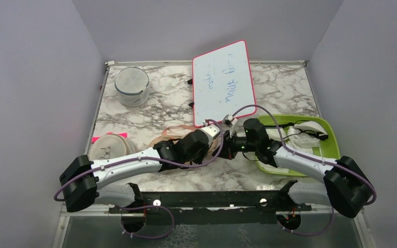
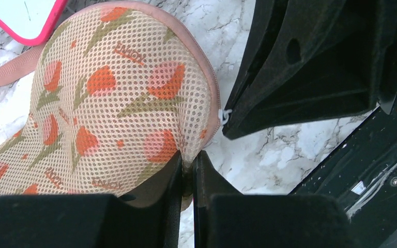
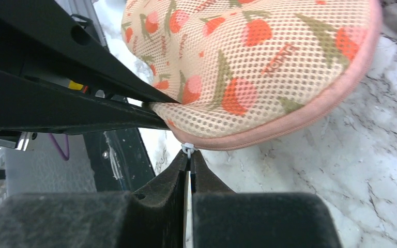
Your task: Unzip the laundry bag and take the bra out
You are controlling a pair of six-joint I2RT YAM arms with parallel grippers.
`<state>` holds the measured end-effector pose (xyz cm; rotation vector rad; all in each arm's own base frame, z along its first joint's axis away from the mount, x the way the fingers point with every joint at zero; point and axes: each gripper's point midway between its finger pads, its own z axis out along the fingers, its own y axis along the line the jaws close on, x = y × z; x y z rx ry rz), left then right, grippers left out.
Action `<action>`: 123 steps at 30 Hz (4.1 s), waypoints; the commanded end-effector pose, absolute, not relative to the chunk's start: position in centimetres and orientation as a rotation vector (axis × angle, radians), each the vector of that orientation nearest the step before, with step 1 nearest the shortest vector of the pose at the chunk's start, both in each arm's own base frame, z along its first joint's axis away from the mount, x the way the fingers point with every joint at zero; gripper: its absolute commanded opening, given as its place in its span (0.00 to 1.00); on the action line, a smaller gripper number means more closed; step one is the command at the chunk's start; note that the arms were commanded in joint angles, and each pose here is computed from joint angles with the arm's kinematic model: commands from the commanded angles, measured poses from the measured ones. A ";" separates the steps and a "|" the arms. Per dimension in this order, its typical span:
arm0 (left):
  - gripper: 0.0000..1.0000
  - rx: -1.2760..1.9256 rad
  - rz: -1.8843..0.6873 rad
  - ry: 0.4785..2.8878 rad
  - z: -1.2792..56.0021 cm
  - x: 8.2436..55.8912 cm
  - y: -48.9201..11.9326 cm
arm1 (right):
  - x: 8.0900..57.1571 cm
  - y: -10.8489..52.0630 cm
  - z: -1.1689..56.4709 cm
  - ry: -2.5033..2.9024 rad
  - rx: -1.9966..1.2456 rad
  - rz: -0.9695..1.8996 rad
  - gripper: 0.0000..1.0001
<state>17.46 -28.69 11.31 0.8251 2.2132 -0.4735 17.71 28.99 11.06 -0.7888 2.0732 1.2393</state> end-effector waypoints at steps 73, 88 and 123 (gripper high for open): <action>0.00 0.606 -0.635 2.260 15.5 13.1 -24.5 | 19.0 29.0 13.1 2.090 -0.645 1.169 0.01; 0.00 0.594 -0.627 2.294 14.3 12.6 -23.6 | 20.2 27.7 12.6 2.091 -0.697 1.277 0.01; 0.12 0.743 -0.454 2.232 16.0 13.7 -27.2 | 14.1 32.4 16.6 1.960 -0.923 1.487 0.01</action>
